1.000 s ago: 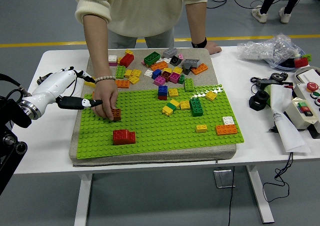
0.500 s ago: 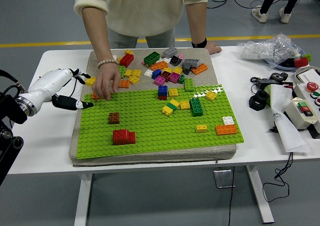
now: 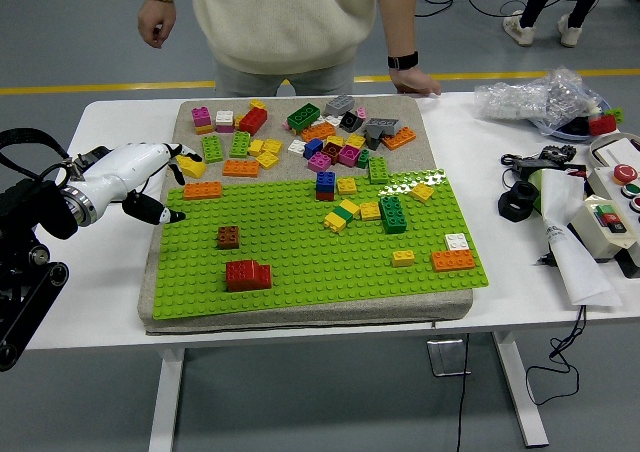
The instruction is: Pick up the brick,pile it on top of brick,press brick,pick up the brick,pile it on top of brick,press brick
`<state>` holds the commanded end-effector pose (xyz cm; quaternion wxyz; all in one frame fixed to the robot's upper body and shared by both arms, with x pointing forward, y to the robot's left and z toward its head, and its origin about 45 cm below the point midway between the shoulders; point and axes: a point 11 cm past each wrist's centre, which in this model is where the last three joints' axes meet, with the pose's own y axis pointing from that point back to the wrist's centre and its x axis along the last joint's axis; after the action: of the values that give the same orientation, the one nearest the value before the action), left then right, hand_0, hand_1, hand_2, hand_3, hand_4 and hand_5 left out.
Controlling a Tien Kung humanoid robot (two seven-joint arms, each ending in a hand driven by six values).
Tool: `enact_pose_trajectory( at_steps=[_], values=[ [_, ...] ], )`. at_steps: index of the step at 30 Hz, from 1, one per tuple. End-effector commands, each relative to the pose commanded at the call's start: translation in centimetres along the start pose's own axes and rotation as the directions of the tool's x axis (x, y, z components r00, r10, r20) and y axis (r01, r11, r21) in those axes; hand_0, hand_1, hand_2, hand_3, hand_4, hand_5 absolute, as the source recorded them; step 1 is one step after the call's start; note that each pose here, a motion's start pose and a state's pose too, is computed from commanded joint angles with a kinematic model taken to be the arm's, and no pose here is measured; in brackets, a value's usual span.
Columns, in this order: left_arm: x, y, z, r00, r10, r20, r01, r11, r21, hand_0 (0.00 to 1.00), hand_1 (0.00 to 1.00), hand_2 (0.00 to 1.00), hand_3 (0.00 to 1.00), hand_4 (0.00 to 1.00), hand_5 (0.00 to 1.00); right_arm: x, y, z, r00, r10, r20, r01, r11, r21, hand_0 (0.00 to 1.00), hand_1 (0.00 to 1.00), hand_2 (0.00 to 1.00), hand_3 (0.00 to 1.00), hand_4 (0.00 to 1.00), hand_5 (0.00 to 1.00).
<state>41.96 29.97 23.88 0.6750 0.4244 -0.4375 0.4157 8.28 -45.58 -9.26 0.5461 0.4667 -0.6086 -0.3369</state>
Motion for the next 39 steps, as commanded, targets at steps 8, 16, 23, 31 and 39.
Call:
enact_pose_trajectory(
  at_steps=[8,16,23,31,39],
  values=[
    [-0.2,-0.3,0.2,1.0,-0.005,-0.018,0.005,1.0,-0.006,0.712,0.693,0.502,0.595,0.6,0.002,0.0,0.0,-0.2,1.0,0.0,0.004,0.0,1.0,0.004,0.763,0.676,0.718,0.734,0.998,0.681],
    [-0.4,-0.4,0.5,0.999,-0.025,-0.037,0.025,1.0,-0.019,0.757,0.741,0.534,0.688,0.7,0.002,0.0,0.0,-0.2,1.0,0.0,0.007,0.0,1.0,0.005,0.762,0.676,0.719,0.733,0.998,0.681],
    [-1.7,-1.0,1.1,0.996,-0.076,-0.043,0.075,0.997,-0.026,0.812,0.798,0.601,0.808,0.833,0.017,0.0,0.0,-0.2,1.0,0.0,0.002,0.0,1.0,0.005,0.763,0.676,0.718,0.733,0.998,0.681],
    [-3.9,-1.9,1.6,0.989,-0.122,-0.085,0.12,0.993,-0.021,0.849,0.823,0.654,0.82,0.896,0.06,0.0,0.0,-0.2,1.0,-0.002,-0.005,0.002,1.0,0.004,0.762,0.676,0.718,0.734,0.998,0.682],
    [-5.8,-2.4,1.7,0.98,-0.154,-0.127,0.154,0.988,-0.01,0.854,0.824,0.667,0.823,0.92,0.08,0.0,0.0,-0.1,1.0,-0.001,-0.01,0.001,1.0,0.001,0.763,0.676,0.718,0.736,0.998,0.683]
  ],
)
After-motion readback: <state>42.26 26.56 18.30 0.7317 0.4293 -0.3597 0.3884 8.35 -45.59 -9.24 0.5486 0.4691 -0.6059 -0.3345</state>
